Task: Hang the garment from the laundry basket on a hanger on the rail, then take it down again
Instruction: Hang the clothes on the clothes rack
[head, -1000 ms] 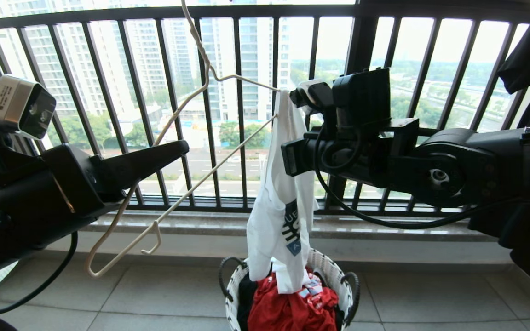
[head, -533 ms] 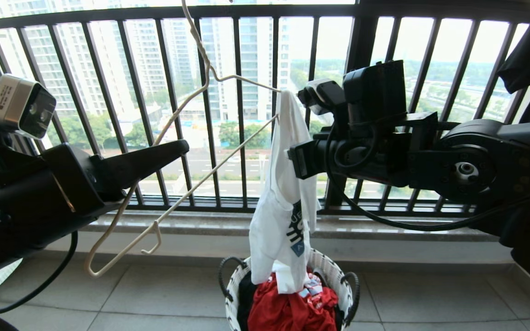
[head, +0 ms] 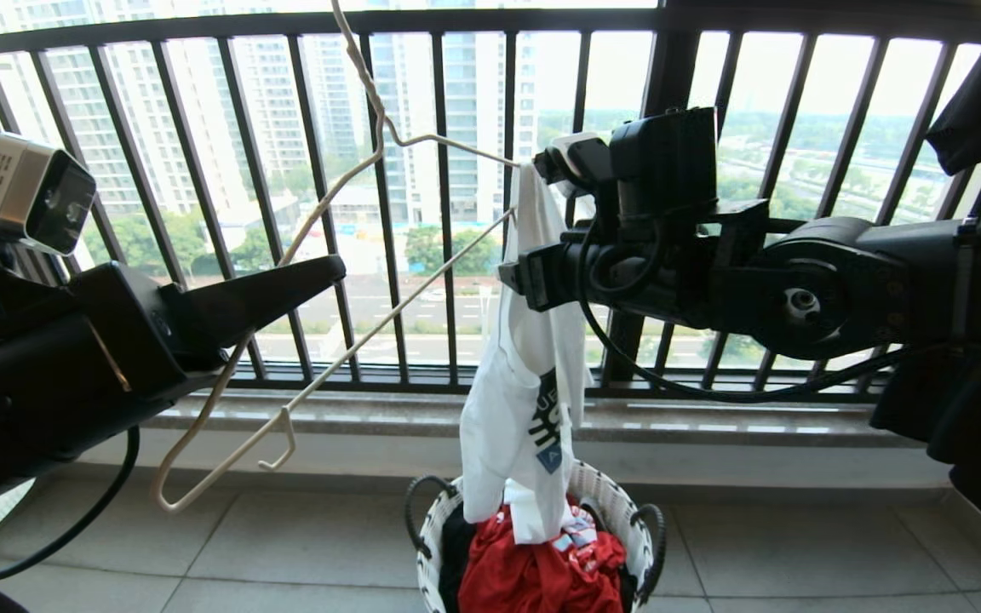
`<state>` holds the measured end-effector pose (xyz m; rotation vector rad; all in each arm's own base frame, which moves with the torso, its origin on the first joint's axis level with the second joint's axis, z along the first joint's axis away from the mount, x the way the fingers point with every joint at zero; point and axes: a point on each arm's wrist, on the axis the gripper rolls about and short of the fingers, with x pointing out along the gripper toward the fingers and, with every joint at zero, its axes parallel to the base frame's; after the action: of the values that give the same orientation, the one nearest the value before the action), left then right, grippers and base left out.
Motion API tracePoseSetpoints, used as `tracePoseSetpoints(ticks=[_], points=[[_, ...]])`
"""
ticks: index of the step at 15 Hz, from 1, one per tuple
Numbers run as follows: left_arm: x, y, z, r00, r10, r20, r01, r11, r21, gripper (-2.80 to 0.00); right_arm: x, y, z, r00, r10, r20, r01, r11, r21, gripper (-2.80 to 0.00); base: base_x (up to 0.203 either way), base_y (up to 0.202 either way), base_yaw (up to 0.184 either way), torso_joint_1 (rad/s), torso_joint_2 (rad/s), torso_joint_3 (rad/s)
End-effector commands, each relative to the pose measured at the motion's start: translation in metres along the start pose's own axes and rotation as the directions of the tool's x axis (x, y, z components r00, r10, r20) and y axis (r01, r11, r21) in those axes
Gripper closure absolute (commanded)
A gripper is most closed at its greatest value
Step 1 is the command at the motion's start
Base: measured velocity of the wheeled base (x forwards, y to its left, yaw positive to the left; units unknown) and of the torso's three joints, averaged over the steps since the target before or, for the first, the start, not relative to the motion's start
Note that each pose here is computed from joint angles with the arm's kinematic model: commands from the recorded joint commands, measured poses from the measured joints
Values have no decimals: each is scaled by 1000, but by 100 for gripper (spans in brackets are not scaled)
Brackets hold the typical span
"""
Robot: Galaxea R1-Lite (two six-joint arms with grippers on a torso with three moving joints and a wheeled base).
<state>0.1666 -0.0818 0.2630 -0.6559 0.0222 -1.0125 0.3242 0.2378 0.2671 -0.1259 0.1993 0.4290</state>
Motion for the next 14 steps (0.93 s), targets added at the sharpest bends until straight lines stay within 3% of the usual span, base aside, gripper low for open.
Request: tracePoseSetpoints(ticks=[1, 14], points=[[0, 0, 1, 1000, -4, 5, 4, 1000, 0, 0, 13, -1, -7, 1000, -10, -16, 9, 1000, -4, 0, 0, 0, 0, 0, 0, 0], [1, 4, 2, 1000, 12, 7, -12, 1000, 8, 0, -19, -17, 20, 999, -39, 35, 38, 999, 13, 0, 0, 0, 0, 0, 0, 0]])
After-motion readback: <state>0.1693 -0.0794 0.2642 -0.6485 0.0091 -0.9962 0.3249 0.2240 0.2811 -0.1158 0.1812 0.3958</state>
